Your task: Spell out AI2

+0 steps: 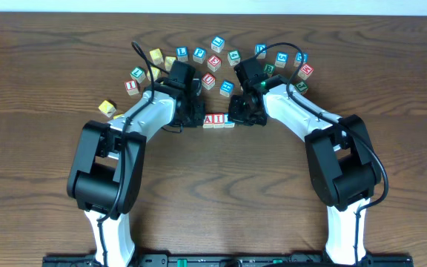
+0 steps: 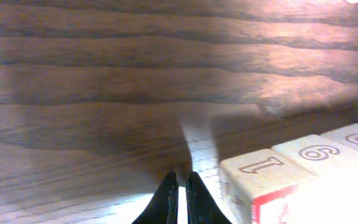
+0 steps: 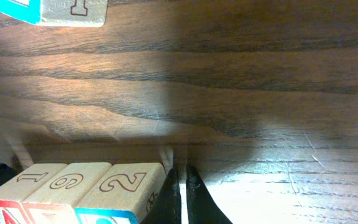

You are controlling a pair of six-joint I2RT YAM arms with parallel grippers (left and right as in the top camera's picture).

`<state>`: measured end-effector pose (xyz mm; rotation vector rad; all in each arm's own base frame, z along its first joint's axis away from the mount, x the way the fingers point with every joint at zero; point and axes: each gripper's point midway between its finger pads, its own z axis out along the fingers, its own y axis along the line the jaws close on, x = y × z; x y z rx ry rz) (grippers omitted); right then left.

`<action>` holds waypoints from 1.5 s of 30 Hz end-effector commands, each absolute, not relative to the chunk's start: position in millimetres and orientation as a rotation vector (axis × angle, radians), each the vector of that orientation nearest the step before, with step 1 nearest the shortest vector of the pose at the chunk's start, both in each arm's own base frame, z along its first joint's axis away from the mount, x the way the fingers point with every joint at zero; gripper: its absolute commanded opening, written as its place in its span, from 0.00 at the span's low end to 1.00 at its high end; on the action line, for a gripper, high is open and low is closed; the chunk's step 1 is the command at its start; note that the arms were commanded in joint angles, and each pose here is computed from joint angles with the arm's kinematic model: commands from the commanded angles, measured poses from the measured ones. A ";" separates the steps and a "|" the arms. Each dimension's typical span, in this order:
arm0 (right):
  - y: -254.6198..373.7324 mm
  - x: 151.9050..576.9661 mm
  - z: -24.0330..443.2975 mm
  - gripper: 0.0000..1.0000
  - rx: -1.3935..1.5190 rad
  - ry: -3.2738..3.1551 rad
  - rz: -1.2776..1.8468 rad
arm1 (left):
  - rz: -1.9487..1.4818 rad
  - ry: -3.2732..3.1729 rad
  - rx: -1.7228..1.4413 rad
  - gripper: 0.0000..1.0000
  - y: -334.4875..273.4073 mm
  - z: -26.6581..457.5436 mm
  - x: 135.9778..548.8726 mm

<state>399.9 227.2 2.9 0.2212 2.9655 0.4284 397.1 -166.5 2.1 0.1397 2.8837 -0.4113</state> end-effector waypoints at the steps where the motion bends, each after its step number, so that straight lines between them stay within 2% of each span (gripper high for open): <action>1: 220.8 405.5 15.5 0.01 0.222 2.938 0.432 | -0.419 2.868 0.165 0.07 -162.6 6.2 404.8; 7: 211.7 409.7 24.0 0.01 0.215 2.915 0.398 | -0.367 2.872 0.243 0.07 -155.0 14.6 408.4; 13: 189.0 425.9 69.5 0.01 0.187 2.810 0.421 | -0.298 2.872 0.264 0.07 -138.6 55.6 425.0; 21: 161.7 421.5 159.5 0.02 0.093 2.642 0.438 | -0.294 2.745 0.248 0.07 -120.4 152.9 437.7; 28: 135.6 386.7 228.5 0.11 0.005 2.541 0.396 | -0.278 2.539 0.153 0.09 -83.4 245.4 425.4; 30: 124.5 375.2 243.9 0.22 0.025 2.520 0.373 | -0.265 2.493 0.112 0.34 -67.6 267.0 418.1; 31: 120.5 370.3 249.4 0.32 0.032 2.513 0.365 | -0.258 2.476 0.092 0.39 -60.4 274.8 414.8; 33: 112.1 358.5 262.0 0.52 0.045 2.496 0.349 | -0.243 2.448 0.053 0.57 -45.9 288.1 408.4; 34: 107.6 352.9 267.5 0.67 0.053 2.487 0.335 | -0.236 2.442 0.035 0.74 -39.7 292.1 405.1; 35: 102.5 346.3 273.4 0.79 0.061 2.478 0.318 | -0.230 2.445 0.019 0.99 -34.3 293.6 401.5; 38: 89.3 329.6 288.3 0.98 0.083 2.449 0.273 | -0.222 2.444 -0.005 0.98 -26.7 295.3 399.4; 45: 73.0 296.2 327.6 0.99 0.100 2.331 0.258 | -0.221 2.448 -0.009 0.98 -25.3 294.0 399.4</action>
